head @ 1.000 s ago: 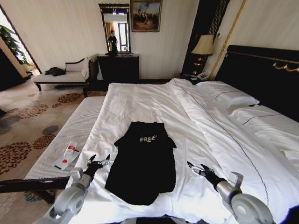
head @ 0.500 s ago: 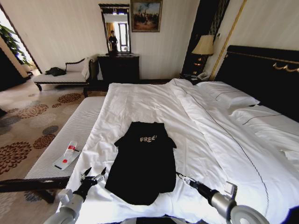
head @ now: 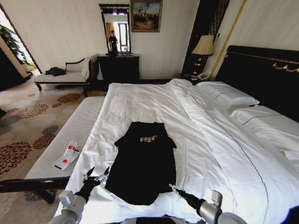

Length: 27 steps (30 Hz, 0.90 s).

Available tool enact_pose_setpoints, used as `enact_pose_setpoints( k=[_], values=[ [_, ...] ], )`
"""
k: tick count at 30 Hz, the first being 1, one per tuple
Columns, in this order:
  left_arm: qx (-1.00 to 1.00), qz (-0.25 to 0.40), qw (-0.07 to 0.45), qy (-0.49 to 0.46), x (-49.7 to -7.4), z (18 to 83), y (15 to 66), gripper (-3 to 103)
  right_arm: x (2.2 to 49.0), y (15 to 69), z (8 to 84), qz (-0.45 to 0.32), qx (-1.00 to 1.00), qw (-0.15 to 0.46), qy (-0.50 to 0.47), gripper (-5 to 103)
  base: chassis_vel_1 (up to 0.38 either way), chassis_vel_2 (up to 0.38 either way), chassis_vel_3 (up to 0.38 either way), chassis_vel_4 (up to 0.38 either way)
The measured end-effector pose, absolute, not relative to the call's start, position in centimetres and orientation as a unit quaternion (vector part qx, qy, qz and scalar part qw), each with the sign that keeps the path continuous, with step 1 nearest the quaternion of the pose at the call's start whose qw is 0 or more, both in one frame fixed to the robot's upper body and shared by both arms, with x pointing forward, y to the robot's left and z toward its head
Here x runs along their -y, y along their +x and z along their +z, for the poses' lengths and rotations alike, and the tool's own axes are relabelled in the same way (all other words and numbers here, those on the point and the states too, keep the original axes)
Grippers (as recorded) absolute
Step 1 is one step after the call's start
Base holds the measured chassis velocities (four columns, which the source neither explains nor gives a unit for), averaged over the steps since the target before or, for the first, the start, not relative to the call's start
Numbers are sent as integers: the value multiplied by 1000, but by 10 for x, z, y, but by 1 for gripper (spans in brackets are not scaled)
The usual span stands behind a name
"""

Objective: Fold the clothes on the bed.

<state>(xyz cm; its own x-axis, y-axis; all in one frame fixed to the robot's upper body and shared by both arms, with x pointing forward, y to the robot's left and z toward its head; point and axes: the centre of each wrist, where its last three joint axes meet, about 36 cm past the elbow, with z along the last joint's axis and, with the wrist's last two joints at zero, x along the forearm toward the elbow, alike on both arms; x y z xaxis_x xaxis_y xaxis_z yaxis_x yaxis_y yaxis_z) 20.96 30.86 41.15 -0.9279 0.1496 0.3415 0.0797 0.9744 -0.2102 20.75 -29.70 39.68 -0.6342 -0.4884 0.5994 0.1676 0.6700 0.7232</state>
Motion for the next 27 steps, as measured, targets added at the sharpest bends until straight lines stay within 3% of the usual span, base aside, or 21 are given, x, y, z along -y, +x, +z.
enact_pose_setpoints(
  k=[3, 6, 8, 11, 12, 14, 16, 26, 27],
  values=[
    [977, 95, 182, -59, -307, 412, 212, 100, 296, 208, 393, -401, 810, 416, 97, 100, 0, 0, 0, 0],
    [977, 95, 184, -58, -303, 413, 216, 100, 291, 212, 390, -406, 808, 416, 96, 87, 0, 0, 0, 0],
    [977, 95, 184, -58, -303, 414, 217, 100, 290, 213, 389, -408, 807, 417, 95, 87, 0, 0, 0, 0],
    [976, 95, 185, -57, -302, 414, 218, 100, 290, 213, 387, -410, 806, 417, 94, 71, 0, 0, 0, 0],
    [976, 95, 185, -57, -302, 414, 218, 100, 290, 213, 387, -410, 806, 417, 94, 71, 0, 0, 0, 0],
    [976, 96, 187, -57, -301, 413, 218, 100, 290, 213, 387, -411, 805, 417, 93, 60, 0, 0, 0, 0],
    [976, 96, 188, -57, -301, 413, 218, 100, 291, 213, 386, -412, 806, 416, 92, 60, 0, 0, 0, 0],
    [976, 94, 186, -58, -299, 416, 224, 100, 289, 210, 393, -426, 804, 405, 85, 16, 0, 0, 0, 0],
    [976, 94, 186, -58, -299, 416, 224, 100, 289, 210, 393, -426, 804, 405, 85, 16, 0, 0, 0, 0]
  ],
)
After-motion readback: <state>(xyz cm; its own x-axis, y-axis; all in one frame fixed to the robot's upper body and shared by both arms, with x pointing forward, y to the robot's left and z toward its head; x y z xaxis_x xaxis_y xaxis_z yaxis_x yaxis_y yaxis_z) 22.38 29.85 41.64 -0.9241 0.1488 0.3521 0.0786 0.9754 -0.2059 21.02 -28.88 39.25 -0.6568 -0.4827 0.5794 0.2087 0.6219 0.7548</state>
